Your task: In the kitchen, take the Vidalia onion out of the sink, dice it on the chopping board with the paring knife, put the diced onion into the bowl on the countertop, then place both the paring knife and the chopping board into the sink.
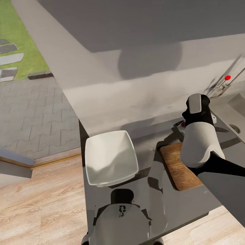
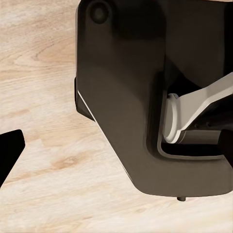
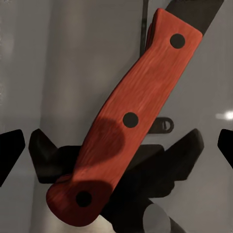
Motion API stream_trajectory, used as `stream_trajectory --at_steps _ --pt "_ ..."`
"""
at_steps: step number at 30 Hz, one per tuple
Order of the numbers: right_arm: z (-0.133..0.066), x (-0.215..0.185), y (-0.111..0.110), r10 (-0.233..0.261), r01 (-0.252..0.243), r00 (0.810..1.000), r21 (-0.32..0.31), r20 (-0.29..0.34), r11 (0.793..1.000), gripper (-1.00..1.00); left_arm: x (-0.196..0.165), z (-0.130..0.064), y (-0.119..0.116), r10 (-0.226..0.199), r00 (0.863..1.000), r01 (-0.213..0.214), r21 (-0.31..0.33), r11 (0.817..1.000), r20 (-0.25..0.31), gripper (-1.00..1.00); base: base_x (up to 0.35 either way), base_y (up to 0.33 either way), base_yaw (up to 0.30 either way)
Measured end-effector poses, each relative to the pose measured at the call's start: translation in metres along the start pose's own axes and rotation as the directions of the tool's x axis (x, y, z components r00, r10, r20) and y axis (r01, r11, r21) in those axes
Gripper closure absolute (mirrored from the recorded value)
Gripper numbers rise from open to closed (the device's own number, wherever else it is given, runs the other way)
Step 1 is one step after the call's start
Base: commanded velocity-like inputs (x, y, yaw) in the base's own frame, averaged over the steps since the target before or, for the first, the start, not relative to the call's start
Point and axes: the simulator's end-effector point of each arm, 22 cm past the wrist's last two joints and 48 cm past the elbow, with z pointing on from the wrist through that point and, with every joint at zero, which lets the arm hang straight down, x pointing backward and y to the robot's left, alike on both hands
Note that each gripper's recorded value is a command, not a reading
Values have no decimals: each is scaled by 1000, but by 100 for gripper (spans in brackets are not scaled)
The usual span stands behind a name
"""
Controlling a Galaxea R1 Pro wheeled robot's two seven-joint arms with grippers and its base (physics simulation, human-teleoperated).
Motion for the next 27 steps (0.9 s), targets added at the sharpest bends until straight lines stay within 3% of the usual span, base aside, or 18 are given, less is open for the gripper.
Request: stream_trajectory --at_steps 27 --pt "7 1 7 -1 1 1000 0 -2 1000 -100 8 -4 0 -2 1000 2 -2 1000 -26 -100 0 0 0"
